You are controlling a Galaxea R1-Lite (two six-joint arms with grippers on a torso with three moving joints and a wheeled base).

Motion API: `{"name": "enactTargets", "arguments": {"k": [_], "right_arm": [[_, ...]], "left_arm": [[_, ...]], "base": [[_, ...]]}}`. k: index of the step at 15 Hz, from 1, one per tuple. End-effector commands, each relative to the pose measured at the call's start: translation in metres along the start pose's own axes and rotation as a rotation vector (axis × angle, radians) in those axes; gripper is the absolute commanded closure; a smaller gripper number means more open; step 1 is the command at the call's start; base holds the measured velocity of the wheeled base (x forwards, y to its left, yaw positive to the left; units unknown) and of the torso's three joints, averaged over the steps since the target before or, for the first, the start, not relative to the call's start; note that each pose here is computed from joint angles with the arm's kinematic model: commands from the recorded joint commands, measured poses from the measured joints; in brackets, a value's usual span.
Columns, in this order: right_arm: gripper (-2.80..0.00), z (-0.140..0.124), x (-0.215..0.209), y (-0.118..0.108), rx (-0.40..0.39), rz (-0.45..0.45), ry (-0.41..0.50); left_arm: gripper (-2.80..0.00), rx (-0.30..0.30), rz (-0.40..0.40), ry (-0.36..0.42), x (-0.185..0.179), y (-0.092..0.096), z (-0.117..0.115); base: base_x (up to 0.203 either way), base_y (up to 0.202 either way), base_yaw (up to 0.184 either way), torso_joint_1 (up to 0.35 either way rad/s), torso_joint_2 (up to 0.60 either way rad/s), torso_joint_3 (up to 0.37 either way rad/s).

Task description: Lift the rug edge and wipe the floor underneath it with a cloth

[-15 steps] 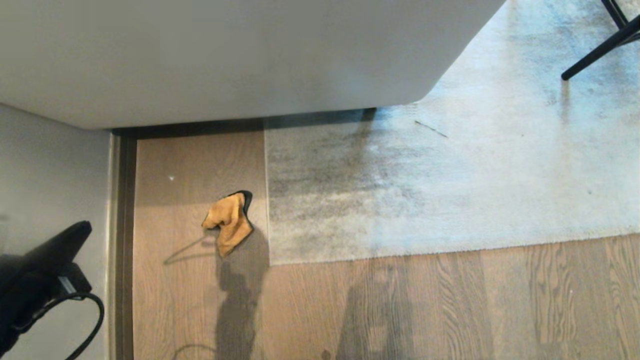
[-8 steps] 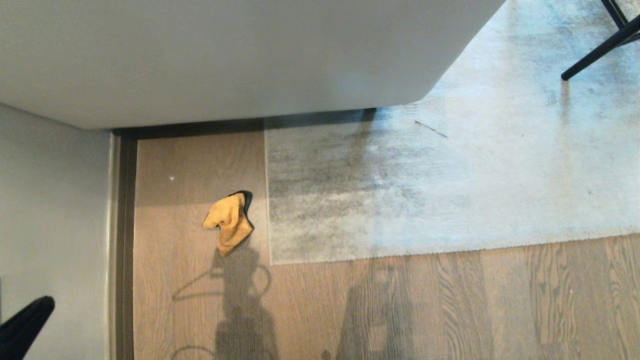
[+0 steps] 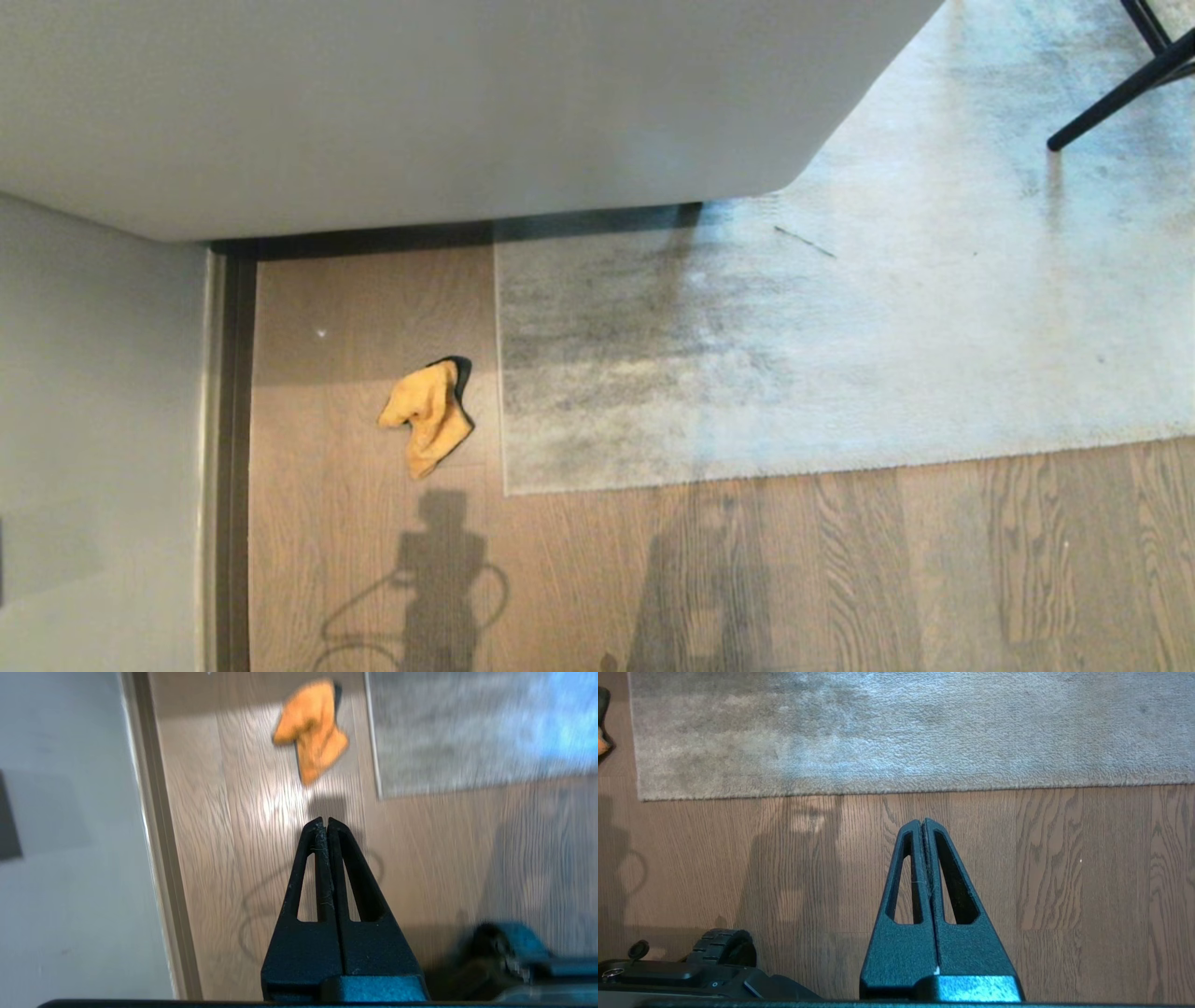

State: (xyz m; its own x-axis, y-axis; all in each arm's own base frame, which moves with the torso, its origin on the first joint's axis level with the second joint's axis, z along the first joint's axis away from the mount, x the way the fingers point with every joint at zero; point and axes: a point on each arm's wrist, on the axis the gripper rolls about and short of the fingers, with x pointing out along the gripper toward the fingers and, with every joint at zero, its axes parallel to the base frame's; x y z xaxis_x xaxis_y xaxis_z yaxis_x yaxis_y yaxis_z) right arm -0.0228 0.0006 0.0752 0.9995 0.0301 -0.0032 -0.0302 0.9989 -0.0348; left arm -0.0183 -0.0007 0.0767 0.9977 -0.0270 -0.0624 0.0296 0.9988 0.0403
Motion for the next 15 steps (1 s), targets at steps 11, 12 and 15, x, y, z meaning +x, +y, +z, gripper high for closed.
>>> {"name": "enactTargets", "arguments": {"k": [11, 12, 15], "right_arm": [[0.0, 0.0, 0.0001, 0.0, 0.0, 0.002, 0.001], [0.0, 0.0, 0.0001, 0.0, 0.0, 0.001, 0.001], [0.0, 0.0, 0.0001, 0.0, 0.0, 0.001, 0.001]], "left_arm": [[0.0, 0.002, 0.005, -0.059, -0.0044, -0.0003, -0.0018], [0.0, 0.002, 0.003, -0.059, -0.0044, -0.0002, -0.0018], [0.0, 0.003, 0.002, -0.059, -0.0044, -0.0003, -0.0018]], "base": [[0.0, 0.0, 0.0, 0.0, 0.0, 0.0], [0.0, 0.0, 0.0, 0.0, 0.0, 0.0], [0.0, 0.0, 0.0, 0.001, 0.0, 0.036]]}}
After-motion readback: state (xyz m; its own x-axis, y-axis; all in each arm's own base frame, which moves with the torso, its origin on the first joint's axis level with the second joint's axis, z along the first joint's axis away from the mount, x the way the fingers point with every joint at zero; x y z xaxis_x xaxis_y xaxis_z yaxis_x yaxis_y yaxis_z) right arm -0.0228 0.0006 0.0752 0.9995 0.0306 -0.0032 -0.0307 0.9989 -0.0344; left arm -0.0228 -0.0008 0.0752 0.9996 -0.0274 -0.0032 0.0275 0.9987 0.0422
